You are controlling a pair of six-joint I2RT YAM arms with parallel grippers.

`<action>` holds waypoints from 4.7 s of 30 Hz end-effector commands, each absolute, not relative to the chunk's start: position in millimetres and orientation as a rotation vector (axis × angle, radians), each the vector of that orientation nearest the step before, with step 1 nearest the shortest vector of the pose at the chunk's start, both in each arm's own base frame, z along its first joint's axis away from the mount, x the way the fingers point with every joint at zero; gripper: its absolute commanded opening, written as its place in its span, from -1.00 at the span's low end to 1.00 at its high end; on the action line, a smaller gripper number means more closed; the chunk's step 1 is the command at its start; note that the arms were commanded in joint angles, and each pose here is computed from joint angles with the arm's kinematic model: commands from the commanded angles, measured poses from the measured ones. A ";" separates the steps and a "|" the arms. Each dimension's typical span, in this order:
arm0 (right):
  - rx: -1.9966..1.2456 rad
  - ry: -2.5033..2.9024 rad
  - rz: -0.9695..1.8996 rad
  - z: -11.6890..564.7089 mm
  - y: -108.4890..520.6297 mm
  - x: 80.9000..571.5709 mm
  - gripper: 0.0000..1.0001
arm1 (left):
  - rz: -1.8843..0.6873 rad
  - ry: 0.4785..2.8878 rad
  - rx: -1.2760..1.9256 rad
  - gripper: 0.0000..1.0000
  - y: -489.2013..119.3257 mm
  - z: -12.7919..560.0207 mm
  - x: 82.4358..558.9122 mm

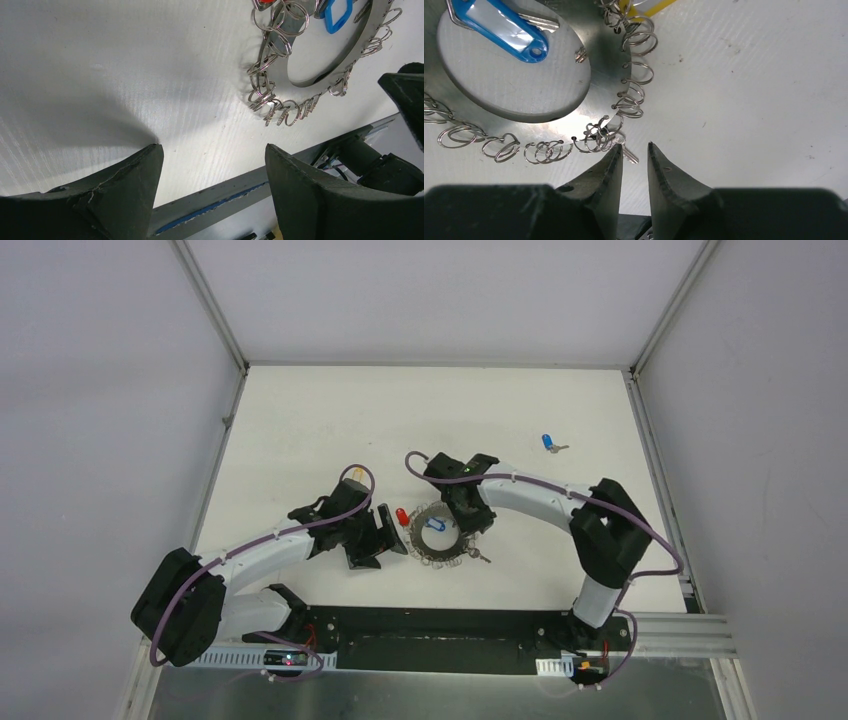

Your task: Put the keys on the keyring

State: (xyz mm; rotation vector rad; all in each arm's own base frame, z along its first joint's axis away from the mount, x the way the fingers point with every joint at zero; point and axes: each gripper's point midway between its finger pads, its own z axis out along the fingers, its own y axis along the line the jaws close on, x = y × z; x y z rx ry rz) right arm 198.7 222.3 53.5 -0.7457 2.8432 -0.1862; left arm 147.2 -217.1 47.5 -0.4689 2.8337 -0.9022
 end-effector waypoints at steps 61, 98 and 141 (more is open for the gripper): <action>-0.269 2.931 0.955 68.2 263.9 176.1 0.10 | -1.009 2.697 -0.021 -0.19 -281.3 106.7 156.3; -0.299 2.923 1.157 74.1 288.5 159.3 0.10 | -0.843 2.472 -0.218 -0.45 -234.9 113.6 156.0; -0.665 2.890 0.709 70.7 308.7 152.9 -0.20 | -0.864 2.782 -0.340 -0.52 -254.6 70.7 153.6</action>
